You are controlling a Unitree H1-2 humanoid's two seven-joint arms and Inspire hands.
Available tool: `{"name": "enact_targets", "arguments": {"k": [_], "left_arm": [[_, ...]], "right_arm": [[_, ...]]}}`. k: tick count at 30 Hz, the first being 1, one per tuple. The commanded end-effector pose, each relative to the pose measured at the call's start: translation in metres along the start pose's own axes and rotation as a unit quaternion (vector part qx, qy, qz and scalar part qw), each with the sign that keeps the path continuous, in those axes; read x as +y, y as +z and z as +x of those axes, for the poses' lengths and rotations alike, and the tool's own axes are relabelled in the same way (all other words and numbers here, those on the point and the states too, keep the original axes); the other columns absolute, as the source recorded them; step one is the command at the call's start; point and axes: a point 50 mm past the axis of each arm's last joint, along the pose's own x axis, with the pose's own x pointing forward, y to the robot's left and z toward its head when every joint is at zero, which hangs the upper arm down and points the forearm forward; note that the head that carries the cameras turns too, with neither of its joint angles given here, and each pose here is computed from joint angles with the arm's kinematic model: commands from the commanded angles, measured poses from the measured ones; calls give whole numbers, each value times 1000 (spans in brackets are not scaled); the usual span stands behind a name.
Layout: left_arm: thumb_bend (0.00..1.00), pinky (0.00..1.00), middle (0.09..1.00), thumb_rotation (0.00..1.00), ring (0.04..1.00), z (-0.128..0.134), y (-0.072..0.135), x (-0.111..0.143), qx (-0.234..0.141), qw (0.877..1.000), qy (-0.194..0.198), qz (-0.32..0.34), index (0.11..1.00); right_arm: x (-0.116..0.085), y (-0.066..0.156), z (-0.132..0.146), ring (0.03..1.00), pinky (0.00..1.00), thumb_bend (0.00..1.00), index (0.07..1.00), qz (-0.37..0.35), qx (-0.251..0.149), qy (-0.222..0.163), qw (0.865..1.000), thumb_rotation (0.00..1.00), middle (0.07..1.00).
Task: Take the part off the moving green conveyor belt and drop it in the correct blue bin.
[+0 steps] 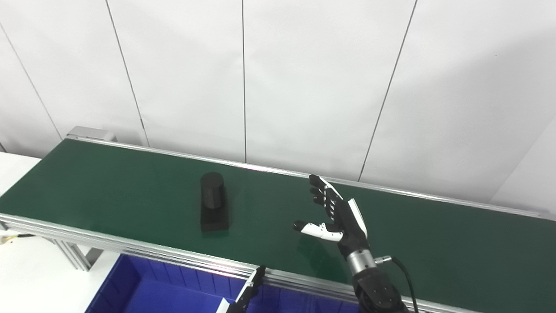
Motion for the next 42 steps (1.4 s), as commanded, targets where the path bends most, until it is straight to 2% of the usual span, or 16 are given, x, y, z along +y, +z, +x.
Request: {"name": "enact_targets", "arguments": {"k": [1,7,10,17,23,32,42], "left_arm": [[851,793,879,868,870,6,10,2,-35,999,3,1,853],[876,771,878,864,861,5,12,-2,-40,999,-1,0,852],[838,765,879,860,860,3,14,-5,-46,999,-5,2,852],[833,815,877,864,871,-3,15,-12,-42,999,-8,-6,856],[881,863,881,865,880,-7,15,-17,-38,999,-7,-13,862],[887,870,878,859,879,-11,16,-22,-36,999,-6,-19,861],[873,805,873,850,861,-12,19,-26,-44,999,-8,-15,859]], "right_arm": [[10,28,25,885,852,1000,885,-7,-40,5,999,324,903],[22,34,38,888,846,981,884,-23,-35,15,999,297,892],[26,37,44,887,848,979,884,-18,-33,19,999,280,894],[33,41,57,887,853,985,885,-9,-16,29,999,251,897],[39,42,65,884,834,999,884,-32,-1,36,999,296,885],[48,40,71,877,818,1000,870,-61,28,38,997,317,880],[51,38,73,848,771,986,887,-98,45,35,994,299,882]]}}
